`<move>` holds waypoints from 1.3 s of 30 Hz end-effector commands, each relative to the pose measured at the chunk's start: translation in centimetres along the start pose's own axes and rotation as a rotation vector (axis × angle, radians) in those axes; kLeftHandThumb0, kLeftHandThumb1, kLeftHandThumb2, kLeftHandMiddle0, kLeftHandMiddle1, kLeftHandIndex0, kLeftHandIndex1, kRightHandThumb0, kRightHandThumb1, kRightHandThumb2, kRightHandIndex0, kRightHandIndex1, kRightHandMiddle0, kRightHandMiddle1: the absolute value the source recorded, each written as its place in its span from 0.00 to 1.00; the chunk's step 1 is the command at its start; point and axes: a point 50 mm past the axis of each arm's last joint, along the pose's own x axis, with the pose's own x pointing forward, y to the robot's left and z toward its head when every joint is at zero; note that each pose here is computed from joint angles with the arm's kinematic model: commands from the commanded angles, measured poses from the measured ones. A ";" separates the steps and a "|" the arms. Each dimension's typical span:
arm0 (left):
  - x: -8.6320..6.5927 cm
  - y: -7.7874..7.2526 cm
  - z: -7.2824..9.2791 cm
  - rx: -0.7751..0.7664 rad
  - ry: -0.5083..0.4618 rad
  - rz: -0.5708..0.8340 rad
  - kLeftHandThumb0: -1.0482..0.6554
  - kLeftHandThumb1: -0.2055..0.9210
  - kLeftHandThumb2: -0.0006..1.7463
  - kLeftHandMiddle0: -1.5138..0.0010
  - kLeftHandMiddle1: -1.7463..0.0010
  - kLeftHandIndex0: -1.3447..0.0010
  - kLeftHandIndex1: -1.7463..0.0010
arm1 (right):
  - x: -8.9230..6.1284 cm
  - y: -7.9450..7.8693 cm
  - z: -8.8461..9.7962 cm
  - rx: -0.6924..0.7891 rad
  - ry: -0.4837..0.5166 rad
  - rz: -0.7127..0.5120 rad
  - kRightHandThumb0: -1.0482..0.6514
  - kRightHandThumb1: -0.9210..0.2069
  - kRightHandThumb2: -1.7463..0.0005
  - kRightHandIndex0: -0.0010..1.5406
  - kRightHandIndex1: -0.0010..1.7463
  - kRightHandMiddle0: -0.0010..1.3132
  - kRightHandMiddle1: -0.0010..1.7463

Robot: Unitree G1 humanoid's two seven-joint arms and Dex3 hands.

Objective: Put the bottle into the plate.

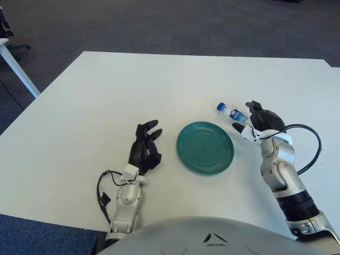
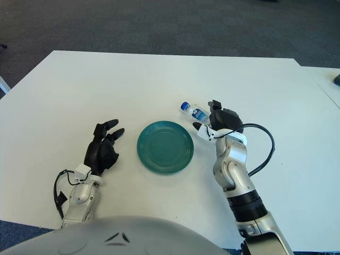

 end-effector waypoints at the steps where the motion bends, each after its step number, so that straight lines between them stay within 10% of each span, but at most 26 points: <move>1: -1.0 0.3 -1.2 0.008 0.086 0.013 0.16 1.00 0.59 0.73 0.63 0.92 0.34 | 0.3 -0.7 -0.3 0.004 0.000 -0.035 0.00 0.00 0.63 0.21 0.07 0.00 0.41; 23: -1.4 0.2 -0.9 0.031 0.040 -0.002 0.15 1.00 0.61 0.75 0.63 0.92 0.33 | 0.1 -0.8 -1.4 0.004 0.019 -0.021 0.00 0.00 0.66 0.12 0.31 0.00 0.55; 39: -1.8 -0.1 -0.3 0.022 -0.048 -0.046 0.16 1.00 0.63 0.77 0.64 0.92 0.33 | -0.1 0.4 -2.3 -0.014 0.049 0.047 0.00 0.00 0.65 0.09 0.23 0.00 0.37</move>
